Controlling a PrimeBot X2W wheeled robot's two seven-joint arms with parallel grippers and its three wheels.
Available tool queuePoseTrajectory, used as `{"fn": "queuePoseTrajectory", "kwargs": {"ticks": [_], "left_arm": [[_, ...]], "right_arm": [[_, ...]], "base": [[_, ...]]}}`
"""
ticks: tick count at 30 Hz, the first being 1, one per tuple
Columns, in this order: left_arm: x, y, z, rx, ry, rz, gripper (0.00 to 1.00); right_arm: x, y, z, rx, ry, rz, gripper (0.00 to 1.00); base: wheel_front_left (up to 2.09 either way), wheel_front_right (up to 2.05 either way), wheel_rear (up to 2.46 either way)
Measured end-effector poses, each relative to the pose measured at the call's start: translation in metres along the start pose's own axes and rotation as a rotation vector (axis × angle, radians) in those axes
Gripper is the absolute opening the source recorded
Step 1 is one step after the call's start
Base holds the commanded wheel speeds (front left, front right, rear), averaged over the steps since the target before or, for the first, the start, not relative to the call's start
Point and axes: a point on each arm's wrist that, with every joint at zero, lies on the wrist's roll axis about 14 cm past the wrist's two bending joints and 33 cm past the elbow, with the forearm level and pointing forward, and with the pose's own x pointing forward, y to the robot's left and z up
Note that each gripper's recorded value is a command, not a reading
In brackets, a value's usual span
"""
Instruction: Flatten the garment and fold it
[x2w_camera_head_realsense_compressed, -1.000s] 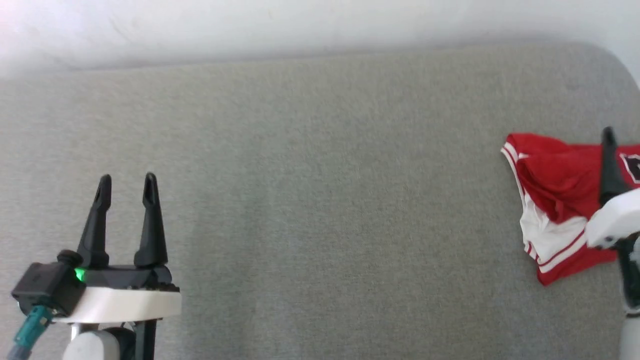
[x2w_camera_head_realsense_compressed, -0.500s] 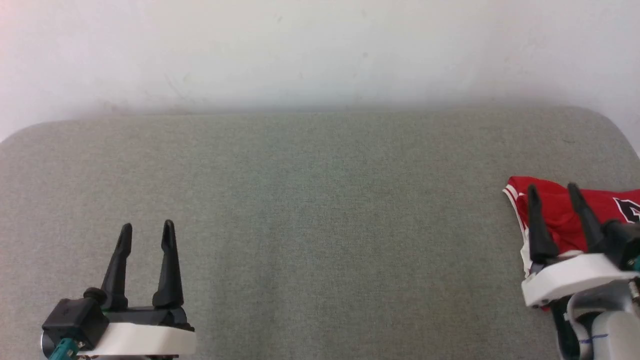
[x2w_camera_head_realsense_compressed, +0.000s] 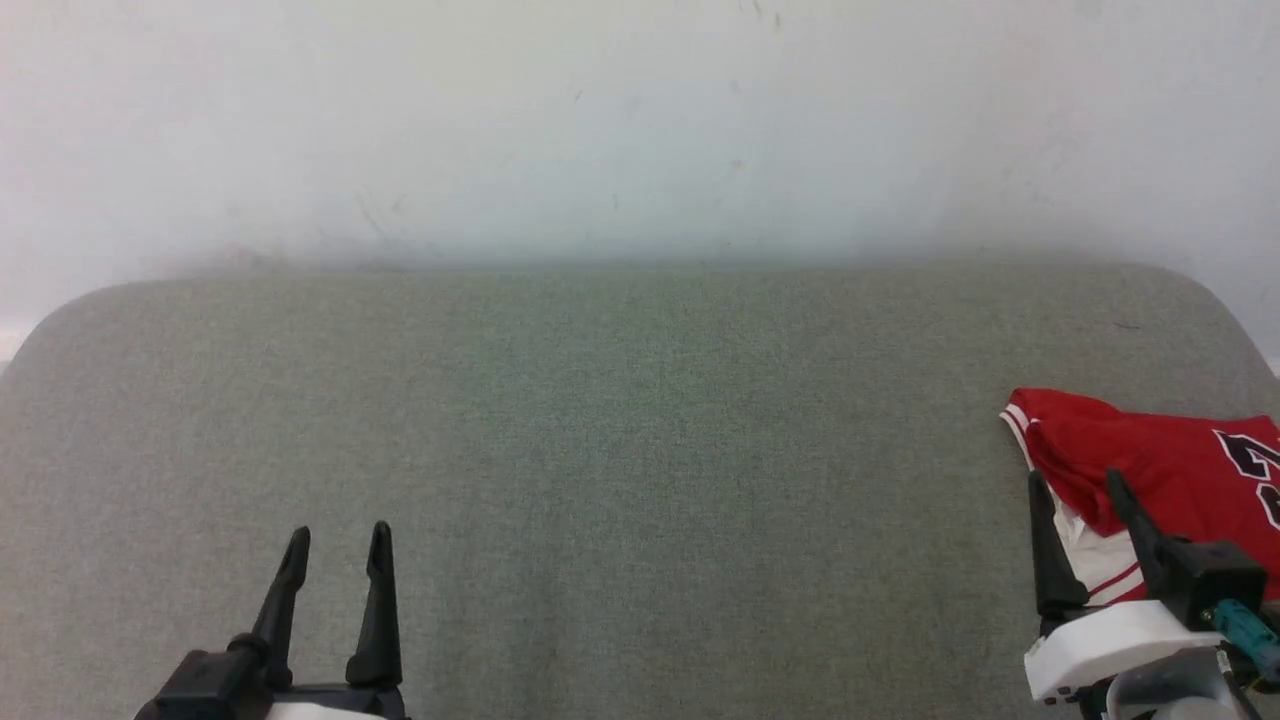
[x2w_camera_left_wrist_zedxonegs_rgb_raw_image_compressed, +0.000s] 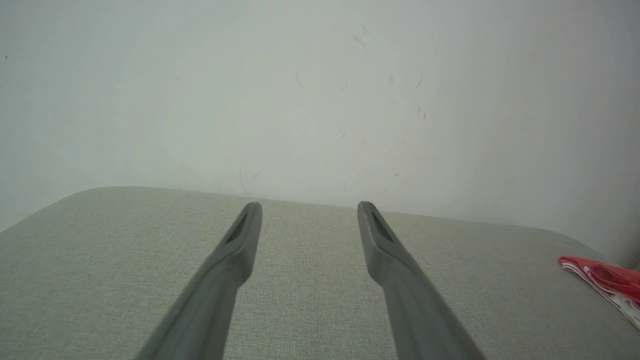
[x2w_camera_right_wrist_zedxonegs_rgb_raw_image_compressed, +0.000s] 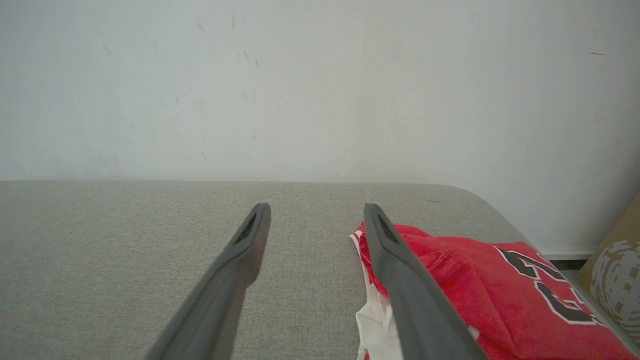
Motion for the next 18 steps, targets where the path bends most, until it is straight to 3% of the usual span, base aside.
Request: {"fn": "queuePoseTrajectory", "kwargs": {"ticks": [13,14,18], "left_arm": [[0.0001,-0.0042,-0.0051,-0.008,0.014,-0.011,1.0],[0.0004,-0.0045,-0.0056,-0.009,0.017,-0.013,0.0],[0.0004,-0.0048,-0.0058,-0.009,0.018,-0.014,0.0]], "right_arm": [[-0.0022,0.0003,-0.001,-0.001,-0.002,0.001,1.0],[-0.0024,-0.0002,-0.0018,-0.001,0.001,0.0,0.0],[-0.0023,-0.0002,-0.0019,-0.001,0.002,0.0,0.0]], "base": [[0.0,0.0,0.0],[0.0,0.0,0.0],[0.0,0.0,0.0]]}}
